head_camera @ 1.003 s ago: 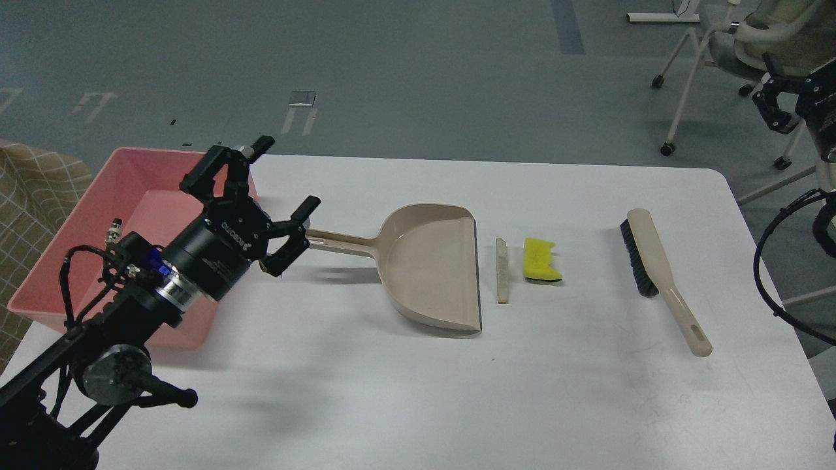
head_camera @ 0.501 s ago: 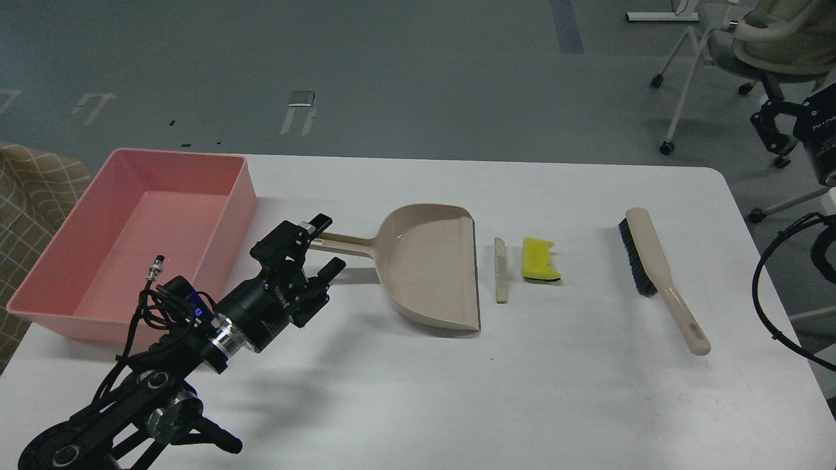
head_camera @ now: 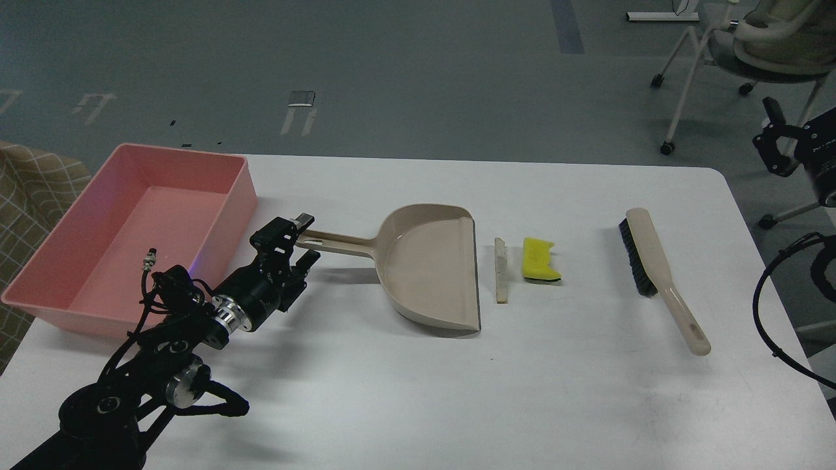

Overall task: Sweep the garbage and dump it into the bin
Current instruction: 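Grasp the beige dustpan handle with the left gripper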

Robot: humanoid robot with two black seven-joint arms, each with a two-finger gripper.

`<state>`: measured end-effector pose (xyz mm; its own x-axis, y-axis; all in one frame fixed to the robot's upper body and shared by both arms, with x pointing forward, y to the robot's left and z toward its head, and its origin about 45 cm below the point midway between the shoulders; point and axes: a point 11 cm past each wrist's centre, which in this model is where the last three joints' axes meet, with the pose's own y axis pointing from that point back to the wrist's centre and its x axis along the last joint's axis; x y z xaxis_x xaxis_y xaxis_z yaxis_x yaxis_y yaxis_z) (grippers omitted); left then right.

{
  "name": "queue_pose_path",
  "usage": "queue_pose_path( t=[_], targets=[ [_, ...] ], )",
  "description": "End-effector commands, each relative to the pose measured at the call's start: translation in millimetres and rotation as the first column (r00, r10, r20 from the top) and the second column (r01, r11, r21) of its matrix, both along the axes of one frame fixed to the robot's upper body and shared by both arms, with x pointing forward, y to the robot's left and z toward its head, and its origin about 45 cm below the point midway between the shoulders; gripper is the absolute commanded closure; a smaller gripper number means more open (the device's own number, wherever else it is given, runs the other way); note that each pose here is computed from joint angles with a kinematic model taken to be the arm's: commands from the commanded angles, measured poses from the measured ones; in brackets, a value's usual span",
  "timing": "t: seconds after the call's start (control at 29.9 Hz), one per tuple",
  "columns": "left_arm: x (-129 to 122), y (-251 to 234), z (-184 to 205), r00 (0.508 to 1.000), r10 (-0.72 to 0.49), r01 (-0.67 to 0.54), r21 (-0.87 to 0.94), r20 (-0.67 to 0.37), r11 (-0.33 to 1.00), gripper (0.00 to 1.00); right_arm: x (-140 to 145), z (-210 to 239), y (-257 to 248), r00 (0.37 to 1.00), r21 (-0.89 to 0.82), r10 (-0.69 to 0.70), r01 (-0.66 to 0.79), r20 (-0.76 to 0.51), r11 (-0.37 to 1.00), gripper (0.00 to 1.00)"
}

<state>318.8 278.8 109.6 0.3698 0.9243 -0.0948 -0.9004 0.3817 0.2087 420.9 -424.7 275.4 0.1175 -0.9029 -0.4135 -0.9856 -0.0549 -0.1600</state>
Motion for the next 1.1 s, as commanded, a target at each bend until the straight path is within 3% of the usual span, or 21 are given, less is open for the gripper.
queue_pose_path(
  t=[0.0,0.6,1.07],
  targets=[
    [1,-6,-1,1.000,-0.002,0.002,-0.011,-0.001,1.000,0.22,-2,-3,-2,1.000,-0.002,-0.004,0.004,-0.007,1.000,0.00],
    [5,-28,-6,1.000,0.010,-0.010,0.056,-0.002,0.998,0.25,-6,-9,-5,1.000,-0.005,-0.009,0.009,-0.022,1.000,0.00],
    [7,-27,-6,1.000,0.015,-0.015,0.061,0.002,0.998,0.59,-7,-10,-6,1.000,-0.004,-0.009,0.009,-0.024,1.000,0.00]
  ],
)
